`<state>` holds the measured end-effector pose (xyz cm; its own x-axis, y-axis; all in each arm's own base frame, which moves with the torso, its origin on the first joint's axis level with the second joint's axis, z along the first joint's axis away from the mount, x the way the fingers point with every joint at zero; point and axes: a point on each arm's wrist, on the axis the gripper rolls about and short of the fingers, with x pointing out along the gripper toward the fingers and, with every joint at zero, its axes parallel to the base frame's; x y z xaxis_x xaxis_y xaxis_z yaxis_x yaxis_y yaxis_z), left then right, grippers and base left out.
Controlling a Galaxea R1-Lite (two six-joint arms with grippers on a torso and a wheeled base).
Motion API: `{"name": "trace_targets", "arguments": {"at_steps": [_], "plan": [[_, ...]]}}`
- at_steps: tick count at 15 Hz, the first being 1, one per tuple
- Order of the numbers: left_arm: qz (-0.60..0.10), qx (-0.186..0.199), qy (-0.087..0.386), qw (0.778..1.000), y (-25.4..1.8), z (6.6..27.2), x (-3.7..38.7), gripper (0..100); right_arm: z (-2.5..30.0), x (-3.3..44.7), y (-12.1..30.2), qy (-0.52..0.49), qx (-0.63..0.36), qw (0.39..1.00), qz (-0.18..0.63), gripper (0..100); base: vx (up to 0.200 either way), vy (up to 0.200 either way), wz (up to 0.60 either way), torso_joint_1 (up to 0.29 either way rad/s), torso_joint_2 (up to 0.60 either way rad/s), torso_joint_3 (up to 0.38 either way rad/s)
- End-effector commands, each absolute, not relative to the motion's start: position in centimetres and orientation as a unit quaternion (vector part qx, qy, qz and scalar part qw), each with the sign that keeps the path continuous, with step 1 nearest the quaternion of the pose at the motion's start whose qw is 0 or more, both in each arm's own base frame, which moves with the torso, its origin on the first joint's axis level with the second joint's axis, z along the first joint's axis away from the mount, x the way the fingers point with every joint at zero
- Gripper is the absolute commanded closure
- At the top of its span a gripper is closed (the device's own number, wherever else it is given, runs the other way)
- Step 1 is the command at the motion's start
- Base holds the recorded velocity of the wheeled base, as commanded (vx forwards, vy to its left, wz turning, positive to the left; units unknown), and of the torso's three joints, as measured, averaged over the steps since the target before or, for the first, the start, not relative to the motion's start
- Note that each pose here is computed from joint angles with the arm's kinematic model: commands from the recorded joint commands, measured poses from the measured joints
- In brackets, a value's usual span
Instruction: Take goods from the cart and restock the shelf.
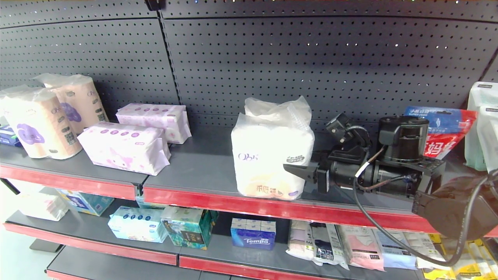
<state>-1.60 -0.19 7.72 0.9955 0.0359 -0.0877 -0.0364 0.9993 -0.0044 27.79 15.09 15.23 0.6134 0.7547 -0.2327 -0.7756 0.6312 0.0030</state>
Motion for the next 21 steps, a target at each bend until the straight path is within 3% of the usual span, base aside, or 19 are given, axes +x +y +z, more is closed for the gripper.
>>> {"name": "trace_targets", "arguments": {"at_steps": [1,18,19,21], "plan": [[0.018,-0.003,0.044,0.999,-0.2,7.7,-1.6,0,15.2,27.4,14.9,0.108,-0.05,0.897,0.427,100,0.0,0.0,0.0,0.0,0.0,0.0],[0.018,-0.003,0.044,0.999,-0.2,7.7,-1.6,0,14.9,26.9,15.8,0.123,-0.033,0.894,0.429,100,0.0,0.0,0.0,0.0,0.0,0.0],[0.018,-0.003,0.044,0.999,-0.2,7.7,-1.6,0,14.7,26.9,15.9,0.126,-0.034,0.893,0.43,0,0.0,0.0,0.0,0.0,0.0,0.0],[0.018,-0.003,0.044,0.999,-0.2,7.7,-1.6,0,15.0,26.8,15.9,0.121,-0.032,0.894,0.431,0,0.0,0.0,0.0,0.0,0.0,0.0]]}}
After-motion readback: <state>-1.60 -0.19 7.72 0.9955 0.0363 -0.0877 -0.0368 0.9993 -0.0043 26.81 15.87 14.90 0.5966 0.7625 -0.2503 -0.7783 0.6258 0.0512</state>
